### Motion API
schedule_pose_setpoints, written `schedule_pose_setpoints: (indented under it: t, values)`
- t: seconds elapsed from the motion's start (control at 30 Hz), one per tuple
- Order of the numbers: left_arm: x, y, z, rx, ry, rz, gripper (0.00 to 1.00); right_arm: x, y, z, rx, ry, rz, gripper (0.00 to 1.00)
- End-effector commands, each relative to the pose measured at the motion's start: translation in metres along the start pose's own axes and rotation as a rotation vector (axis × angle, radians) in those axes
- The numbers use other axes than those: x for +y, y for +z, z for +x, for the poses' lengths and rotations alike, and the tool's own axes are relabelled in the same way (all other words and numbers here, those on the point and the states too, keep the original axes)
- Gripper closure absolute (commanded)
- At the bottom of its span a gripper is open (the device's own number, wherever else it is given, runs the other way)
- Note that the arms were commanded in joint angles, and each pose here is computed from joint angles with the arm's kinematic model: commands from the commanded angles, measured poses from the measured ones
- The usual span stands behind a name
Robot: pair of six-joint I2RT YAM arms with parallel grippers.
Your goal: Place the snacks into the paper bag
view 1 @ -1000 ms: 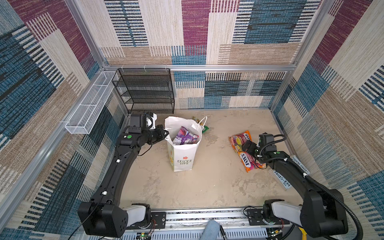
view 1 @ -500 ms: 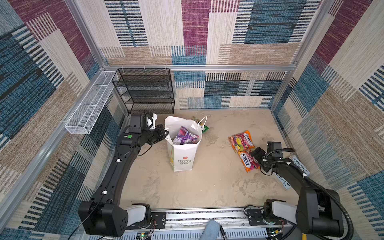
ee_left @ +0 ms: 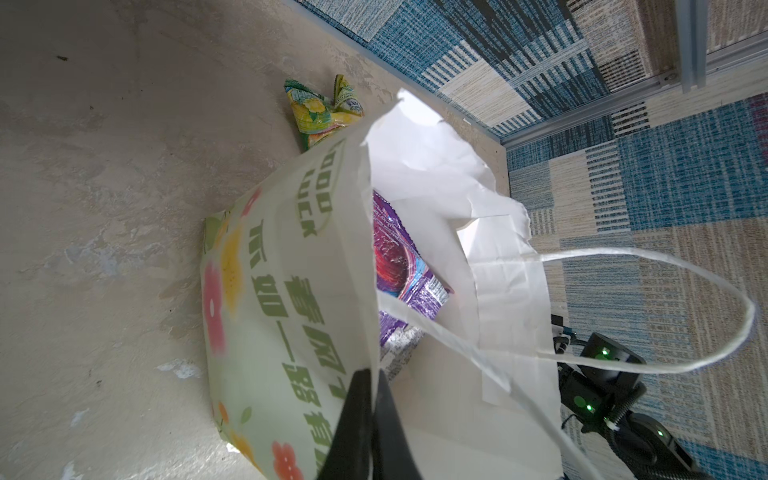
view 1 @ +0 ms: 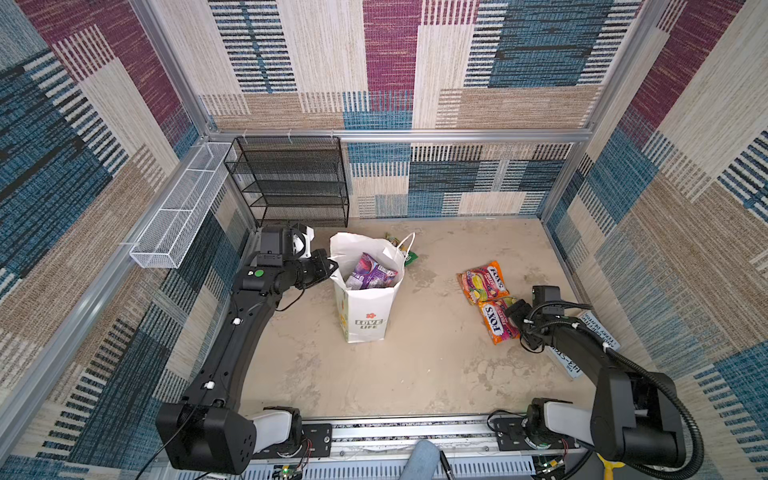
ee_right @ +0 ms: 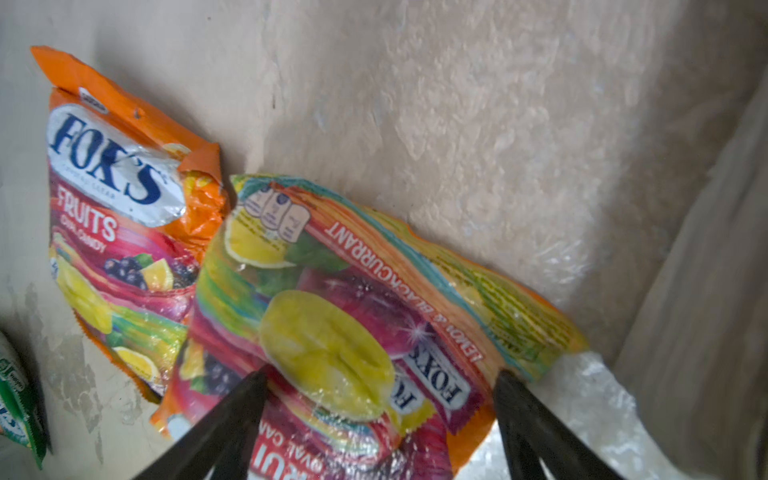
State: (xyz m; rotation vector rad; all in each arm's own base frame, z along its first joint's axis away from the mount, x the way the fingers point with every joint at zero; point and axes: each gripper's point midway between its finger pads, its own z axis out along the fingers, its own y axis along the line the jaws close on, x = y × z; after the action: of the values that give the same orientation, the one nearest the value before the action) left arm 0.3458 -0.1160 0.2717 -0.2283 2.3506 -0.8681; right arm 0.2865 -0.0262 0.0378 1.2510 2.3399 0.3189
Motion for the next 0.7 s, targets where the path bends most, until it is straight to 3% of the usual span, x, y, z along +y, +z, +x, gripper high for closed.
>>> schedule_pose_setpoints:
  t: [0.0,0.23,0.53,0.67]
  values:
    - [-0.005,0.0,-0.003,-0.011,0.011,0.028,1.0,0.003,0.007,0.006,0.04,0.011,-0.012,0.15]
    - [-0.005,0.001,-0.003,-0.007,0.008,0.027,1.0,0.008,0.024,0.013,0.099,-0.027,-0.025,0.36]
    - [-0.006,0.0,-0.003,-0.011,0.01,0.029,1.0,0.017,0.036,0.021,0.157,-0.084,-0.076,0.75]
    - [-0.006,0.0,-0.003,-0.011,0.011,0.03,1.0,0.025,0.03,0.018,0.138,-0.103,-0.112,0.88]
